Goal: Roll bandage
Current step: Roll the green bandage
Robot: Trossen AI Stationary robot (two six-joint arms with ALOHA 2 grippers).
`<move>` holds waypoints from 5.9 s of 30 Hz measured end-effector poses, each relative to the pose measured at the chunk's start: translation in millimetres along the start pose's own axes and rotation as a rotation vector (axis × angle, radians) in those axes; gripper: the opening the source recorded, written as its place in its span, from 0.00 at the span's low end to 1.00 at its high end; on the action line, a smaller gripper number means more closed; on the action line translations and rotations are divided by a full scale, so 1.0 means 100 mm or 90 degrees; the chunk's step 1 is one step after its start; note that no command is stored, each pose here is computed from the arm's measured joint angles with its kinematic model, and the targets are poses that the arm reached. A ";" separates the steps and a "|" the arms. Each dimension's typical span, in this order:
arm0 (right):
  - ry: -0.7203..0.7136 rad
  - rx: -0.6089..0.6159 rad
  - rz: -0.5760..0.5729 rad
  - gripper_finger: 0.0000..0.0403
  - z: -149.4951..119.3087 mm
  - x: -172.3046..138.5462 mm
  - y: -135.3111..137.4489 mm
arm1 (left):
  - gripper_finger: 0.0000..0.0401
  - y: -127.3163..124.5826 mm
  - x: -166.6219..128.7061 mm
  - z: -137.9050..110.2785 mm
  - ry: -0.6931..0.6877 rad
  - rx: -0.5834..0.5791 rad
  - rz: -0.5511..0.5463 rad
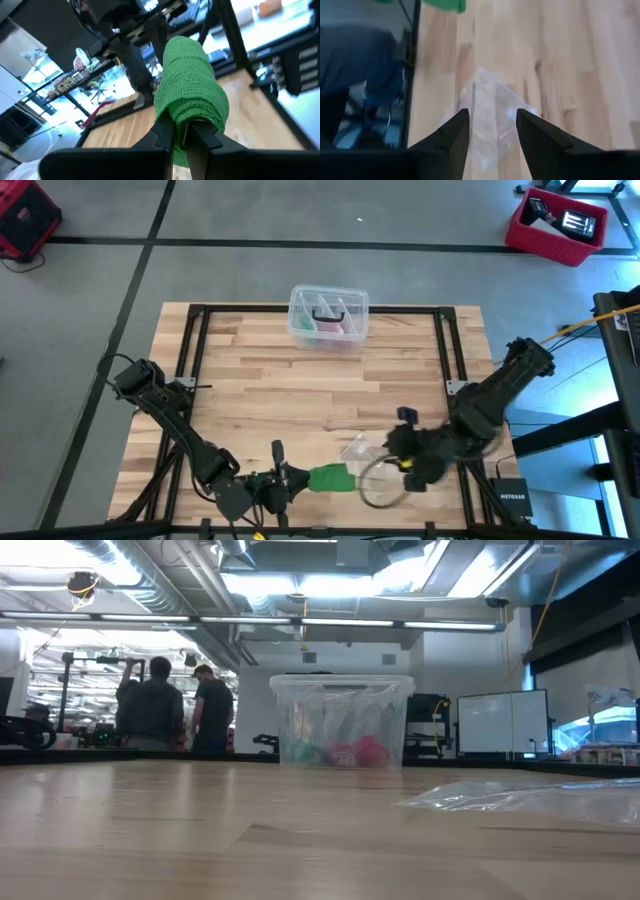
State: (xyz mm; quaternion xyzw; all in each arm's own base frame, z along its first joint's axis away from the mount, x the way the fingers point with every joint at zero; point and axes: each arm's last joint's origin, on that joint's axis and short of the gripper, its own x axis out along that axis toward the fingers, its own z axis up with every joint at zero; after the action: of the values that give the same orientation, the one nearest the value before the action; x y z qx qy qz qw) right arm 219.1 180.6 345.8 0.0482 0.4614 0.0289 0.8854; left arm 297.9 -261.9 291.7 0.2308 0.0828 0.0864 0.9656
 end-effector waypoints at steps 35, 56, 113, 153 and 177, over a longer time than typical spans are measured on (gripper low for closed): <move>-0.731 -0.193 0.116 0.41 0.00 1.06 -0.04 | 0.04 0.31 -0.03 0.34 -0.137 -0.116 0.014; -0.738 -0.153 0.117 0.04 0.01 1.04 -0.05 | 0.04 0.32 -0.02 0.34 -0.135 -0.103 0.019; -0.710 -0.025 0.069 0.02 -0.03 0.90 0.23 | 0.04 0.21 0.38 -0.27 0.066 0.000 0.157; -0.503 0.167 -0.092 0.02 -0.11 1.31 -0.15 | 0.04 -0.04 0.70 -0.86 0.143 -0.290 0.120; -0.254 0.204 -0.193 0.02 -0.59 2.30 -0.58 | 0.04 -0.28 1.20 -1.82 0.303 -0.518 0.127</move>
State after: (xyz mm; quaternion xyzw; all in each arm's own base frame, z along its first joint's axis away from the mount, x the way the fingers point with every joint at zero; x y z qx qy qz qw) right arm 302.7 148.3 117.9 0.1229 0.2792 -0.1872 0.9338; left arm 381.6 -183.2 104.9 -0.1850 0.2384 0.2546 0.9188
